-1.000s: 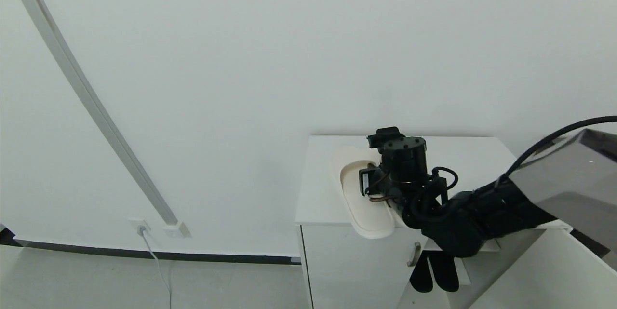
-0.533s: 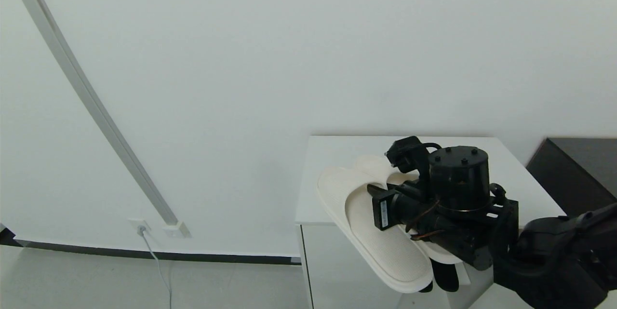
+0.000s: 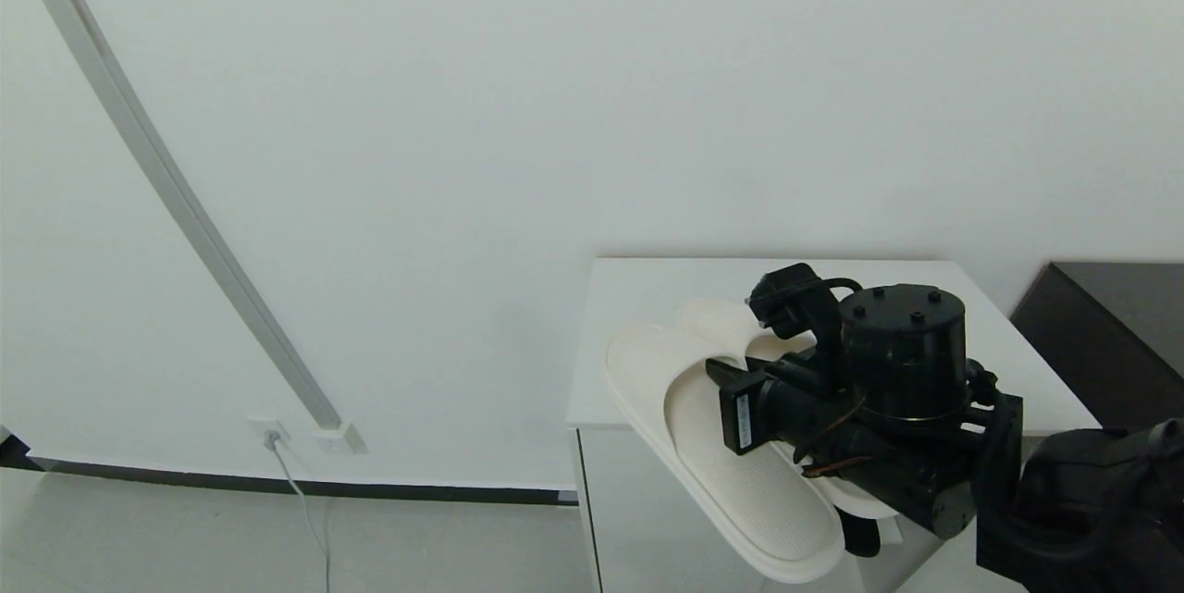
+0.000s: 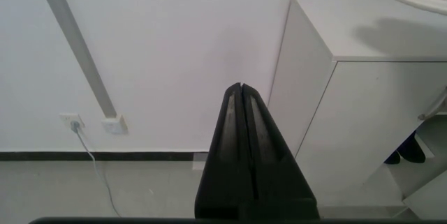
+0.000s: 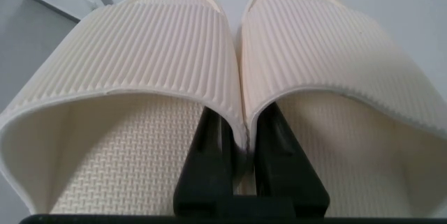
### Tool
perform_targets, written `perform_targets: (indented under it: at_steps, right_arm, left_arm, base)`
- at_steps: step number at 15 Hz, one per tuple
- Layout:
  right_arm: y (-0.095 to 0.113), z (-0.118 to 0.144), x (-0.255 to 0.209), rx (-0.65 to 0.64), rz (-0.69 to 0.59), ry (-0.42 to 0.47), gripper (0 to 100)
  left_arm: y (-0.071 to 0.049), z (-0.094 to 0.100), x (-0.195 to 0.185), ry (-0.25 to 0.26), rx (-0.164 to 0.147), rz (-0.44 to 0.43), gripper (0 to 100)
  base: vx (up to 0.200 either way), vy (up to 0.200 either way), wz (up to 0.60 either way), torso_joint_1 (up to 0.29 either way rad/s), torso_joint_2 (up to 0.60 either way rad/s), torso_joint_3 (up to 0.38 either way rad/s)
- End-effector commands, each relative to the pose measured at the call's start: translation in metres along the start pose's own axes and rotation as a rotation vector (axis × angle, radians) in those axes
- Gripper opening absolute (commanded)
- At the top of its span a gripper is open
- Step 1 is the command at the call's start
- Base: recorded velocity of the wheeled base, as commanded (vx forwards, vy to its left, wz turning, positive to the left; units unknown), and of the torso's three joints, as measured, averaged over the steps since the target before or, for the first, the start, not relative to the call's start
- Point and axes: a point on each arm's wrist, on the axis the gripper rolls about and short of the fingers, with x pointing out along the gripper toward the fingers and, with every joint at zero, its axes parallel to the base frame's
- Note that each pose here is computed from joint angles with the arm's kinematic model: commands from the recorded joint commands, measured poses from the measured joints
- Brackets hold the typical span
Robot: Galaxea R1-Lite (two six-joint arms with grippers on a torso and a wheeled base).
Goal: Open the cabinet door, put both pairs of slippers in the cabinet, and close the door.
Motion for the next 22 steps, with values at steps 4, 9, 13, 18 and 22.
perform_targets:
  at_steps: [4,9,13,18,22]
  right_arm:
    - [0.0013,-0.0005,-0.0042,-0.003,0.006,0.001,0]
    - [-0.0003,-0.0039,-0.0085,-0.028,0.007,0.012,0]
    - [-0.0004,-0.0048,-0.0087,-0.029,0.006,0.015,0]
    - [-0.0004,-0.0043,-0.0086,-0.030,0.007,0.013,0]
    - [-0.0003,-0.0043,-0.0086,-0.028,0.008,0.013,0]
  left_arm:
    - [0.0000,0.0001,0.0000,-0.001,0.000,0.000,0]
    - [0.0000,0.0001,0.0000,-0.001,0.000,0.000,0]
    - [0.0000,0.0001,0.0000,-0.001,0.000,0.000,0]
    - [0.0000,0.0001,0.0000,-0.001,0.001,0.002,0]
    - [0.0000,0.0001,0.0000,-0.001,0.001,0.002,0]
  base:
    - [-0.200,0.000,0.00,0.003,0.00,0.002]
    - [0.000,0.000,0.00,0.000,0.00,0.000]
    - [0.000,0.000,0.00,0.000,0.00,0.000]
    - [0.000,-0.080,0.00,0.000,0.00,-0.001]
    - [0.000,-0.200,0.00,0.008,0.00,0.005]
